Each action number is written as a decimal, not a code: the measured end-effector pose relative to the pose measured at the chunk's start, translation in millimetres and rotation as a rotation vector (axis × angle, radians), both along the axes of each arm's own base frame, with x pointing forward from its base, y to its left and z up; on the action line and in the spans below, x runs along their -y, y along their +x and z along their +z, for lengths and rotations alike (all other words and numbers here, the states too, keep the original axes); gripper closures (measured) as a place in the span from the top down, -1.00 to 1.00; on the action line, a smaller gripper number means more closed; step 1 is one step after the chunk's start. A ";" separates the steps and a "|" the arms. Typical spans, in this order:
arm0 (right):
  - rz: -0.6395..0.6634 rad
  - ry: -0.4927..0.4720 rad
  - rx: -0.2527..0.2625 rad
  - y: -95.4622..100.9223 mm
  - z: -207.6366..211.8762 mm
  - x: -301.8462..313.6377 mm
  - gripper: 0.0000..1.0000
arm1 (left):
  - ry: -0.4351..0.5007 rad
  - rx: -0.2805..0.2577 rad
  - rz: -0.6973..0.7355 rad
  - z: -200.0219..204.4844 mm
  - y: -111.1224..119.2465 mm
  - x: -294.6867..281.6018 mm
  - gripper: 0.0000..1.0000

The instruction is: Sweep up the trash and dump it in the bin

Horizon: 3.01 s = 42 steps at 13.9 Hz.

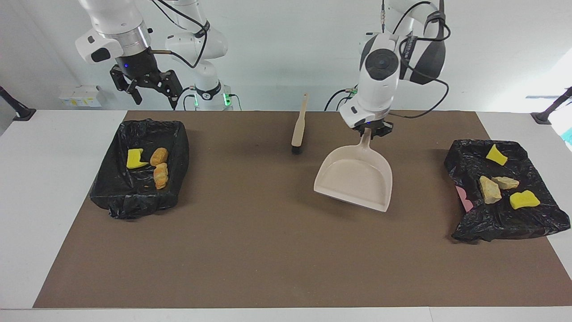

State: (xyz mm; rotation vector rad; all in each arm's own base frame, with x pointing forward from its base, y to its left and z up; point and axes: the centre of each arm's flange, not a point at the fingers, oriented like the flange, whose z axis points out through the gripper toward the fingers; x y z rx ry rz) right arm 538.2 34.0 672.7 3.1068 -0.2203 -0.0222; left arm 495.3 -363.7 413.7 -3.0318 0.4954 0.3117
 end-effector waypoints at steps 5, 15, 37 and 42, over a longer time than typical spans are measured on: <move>0.000 0.000 0.000 -0.2 0.1 0.0 1.00 | -0.021 -0.001 0.116 -36.5 14.3 24.9 -0.37; 0.000 0.000 0.001 -0.5 0.5 0.1 1.00 | -0.067 0.093 0.260 13.3 63.4 -33.5 1.00; 0.000 0.000 0.000 -0.5 0.3 0.1 1.00 | -0.133 0.227 0.281 152.1 106.6 -304.0 1.00; 0.000 0.000 0.000 -0.5 0.4 0.1 1.00 | -0.113 0.184 0.225 175.2 78.8 -312.6 1.00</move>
